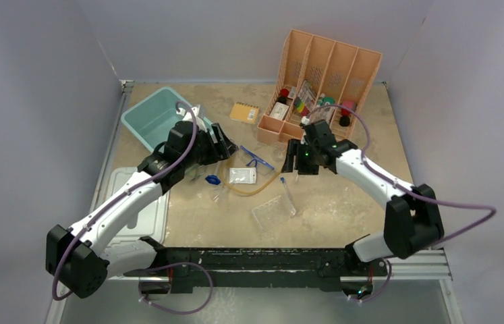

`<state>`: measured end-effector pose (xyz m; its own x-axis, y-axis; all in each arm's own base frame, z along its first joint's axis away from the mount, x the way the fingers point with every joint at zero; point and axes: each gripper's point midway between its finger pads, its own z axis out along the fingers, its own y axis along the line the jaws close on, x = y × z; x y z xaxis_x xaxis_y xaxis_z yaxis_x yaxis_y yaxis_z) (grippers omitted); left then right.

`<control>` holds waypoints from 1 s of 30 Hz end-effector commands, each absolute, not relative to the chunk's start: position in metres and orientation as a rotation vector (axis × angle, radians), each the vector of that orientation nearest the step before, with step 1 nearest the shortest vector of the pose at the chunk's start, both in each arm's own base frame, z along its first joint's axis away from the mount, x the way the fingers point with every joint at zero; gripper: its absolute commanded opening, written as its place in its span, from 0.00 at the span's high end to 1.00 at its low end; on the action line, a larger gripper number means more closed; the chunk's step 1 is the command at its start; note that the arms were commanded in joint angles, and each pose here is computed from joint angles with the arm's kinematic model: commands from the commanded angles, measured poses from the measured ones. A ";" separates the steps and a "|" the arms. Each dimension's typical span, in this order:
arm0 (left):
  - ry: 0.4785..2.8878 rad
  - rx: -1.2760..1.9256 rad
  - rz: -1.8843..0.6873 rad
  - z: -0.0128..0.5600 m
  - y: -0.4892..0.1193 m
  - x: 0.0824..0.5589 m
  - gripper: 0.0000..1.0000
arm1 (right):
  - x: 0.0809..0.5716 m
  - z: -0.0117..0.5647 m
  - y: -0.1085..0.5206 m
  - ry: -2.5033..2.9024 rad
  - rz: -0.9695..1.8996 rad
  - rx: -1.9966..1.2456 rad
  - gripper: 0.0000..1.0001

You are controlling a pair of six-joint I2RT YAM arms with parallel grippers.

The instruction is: Organize the chemistry lab equipment

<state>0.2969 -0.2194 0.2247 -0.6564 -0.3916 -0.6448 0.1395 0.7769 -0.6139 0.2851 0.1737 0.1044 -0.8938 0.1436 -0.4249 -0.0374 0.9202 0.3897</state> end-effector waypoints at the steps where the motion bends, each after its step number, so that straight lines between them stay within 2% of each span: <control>1: 2.127 -0.266 -0.671 0.217 -0.201 0.311 0.34 | 0.329 0.132 0.206 2.474 0.499 -0.046 0.36; 7: 2.076 -0.397 -0.520 0.219 -0.170 0.316 0.35 | 0.344 0.137 0.243 2.415 0.423 -0.313 0.41; 13: 2.034 -0.481 -0.514 0.223 -0.159 0.313 0.35 | 0.348 0.119 0.268 2.393 0.367 -0.682 0.42; 18: 2.032 -0.486 -0.518 0.224 -0.161 0.315 0.35 | 0.346 0.094 0.269 2.430 0.310 -0.843 0.51; 25: 2.053 -0.482 -0.537 0.221 -0.166 0.314 0.35 | 0.355 0.069 0.259 2.455 0.176 -0.912 0.58; 30: 2.049 -0.486 -0.543 0.223 -0.166 0.314 0.35 | 0.352 0.059 0.261 2.466 0.183 -0.967 0.72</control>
